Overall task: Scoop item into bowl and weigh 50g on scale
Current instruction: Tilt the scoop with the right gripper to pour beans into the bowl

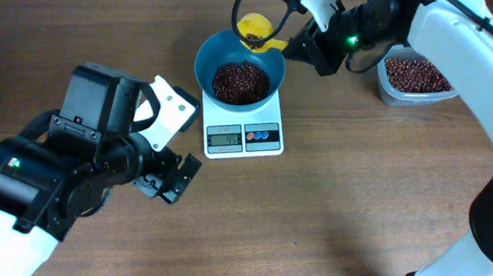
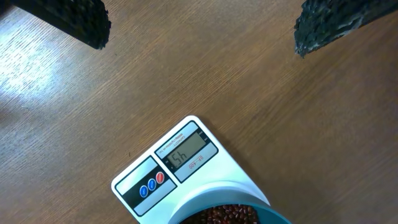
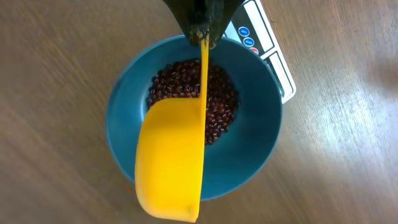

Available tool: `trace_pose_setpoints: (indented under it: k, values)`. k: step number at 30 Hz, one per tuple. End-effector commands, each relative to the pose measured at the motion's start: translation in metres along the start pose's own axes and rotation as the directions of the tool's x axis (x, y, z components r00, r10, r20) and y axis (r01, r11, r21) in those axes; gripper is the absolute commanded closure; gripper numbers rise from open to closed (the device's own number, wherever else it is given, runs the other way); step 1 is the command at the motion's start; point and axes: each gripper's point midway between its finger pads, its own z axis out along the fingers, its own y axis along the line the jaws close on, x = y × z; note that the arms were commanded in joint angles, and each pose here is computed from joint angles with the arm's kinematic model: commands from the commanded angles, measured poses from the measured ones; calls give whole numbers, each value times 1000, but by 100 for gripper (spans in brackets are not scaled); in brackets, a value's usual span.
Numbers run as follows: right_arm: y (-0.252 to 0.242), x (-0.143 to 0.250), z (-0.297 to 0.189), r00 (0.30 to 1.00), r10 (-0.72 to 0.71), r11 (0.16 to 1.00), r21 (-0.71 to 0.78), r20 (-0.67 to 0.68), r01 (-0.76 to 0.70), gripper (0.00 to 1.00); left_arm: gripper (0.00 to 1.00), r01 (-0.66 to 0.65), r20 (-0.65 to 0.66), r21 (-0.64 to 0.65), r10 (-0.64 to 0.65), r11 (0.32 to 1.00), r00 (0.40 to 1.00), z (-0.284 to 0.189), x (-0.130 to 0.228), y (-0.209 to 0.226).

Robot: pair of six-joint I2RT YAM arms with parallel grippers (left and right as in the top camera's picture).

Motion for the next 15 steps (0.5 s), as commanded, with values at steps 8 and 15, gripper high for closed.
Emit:
trace_pose_setpoints:
  k: [8,15]
  values:
    - [5,-13,-8,990,-129,984,118,-59,136,96,2,-12,-1,9,12,1000,1000,1,1,-1]
    - [9,-17,-6,988,-144,982,115,-54,149,96,2,-12,0,9,12,1000,1000,1,1,-1]
